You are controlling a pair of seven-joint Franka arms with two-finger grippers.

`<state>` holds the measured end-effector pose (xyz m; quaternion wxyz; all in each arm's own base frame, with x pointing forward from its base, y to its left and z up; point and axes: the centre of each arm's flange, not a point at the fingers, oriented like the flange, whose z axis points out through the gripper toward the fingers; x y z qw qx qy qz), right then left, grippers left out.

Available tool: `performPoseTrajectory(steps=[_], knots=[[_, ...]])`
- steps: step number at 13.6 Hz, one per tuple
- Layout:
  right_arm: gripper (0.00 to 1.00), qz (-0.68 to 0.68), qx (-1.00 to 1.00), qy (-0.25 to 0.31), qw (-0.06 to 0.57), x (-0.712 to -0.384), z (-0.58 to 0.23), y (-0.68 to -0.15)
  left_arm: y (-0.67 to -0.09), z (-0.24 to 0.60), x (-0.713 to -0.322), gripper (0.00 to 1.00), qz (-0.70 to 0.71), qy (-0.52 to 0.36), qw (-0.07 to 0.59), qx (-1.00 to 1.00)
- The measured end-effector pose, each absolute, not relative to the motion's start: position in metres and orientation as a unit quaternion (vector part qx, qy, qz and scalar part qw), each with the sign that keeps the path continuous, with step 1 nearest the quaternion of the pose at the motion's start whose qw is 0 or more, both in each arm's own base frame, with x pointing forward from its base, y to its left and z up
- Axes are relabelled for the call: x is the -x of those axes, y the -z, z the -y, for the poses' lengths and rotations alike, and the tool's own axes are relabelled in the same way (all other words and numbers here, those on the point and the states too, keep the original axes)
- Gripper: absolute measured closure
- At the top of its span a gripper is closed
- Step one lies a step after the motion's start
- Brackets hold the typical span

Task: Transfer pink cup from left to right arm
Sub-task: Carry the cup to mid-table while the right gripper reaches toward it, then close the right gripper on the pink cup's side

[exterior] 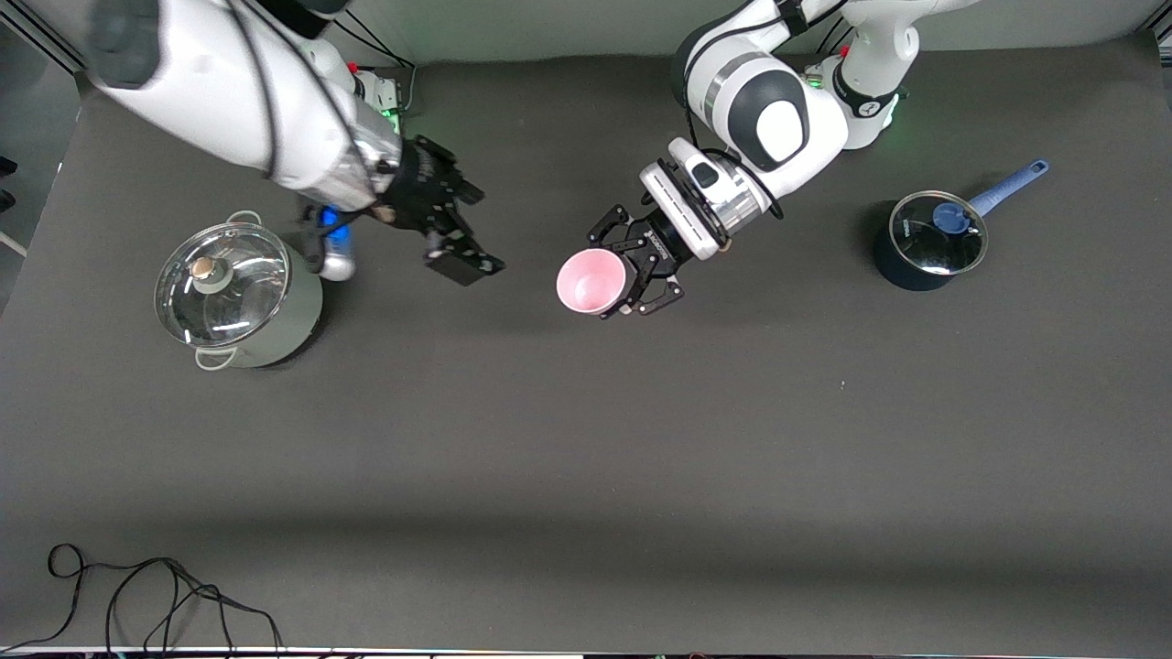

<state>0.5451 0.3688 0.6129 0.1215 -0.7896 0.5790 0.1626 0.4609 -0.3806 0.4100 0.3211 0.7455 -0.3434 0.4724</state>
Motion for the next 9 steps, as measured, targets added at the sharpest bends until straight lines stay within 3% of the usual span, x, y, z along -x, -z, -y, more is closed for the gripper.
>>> performPoseTrajectory(steps=[9], knots=[[0.01,-0.541,0.816,-0.153,0.135,-0.558,-0.419,-0.56,-0.409,0.38,-0.461,0.35,0.342,-0.472,0.322,-0.746]])
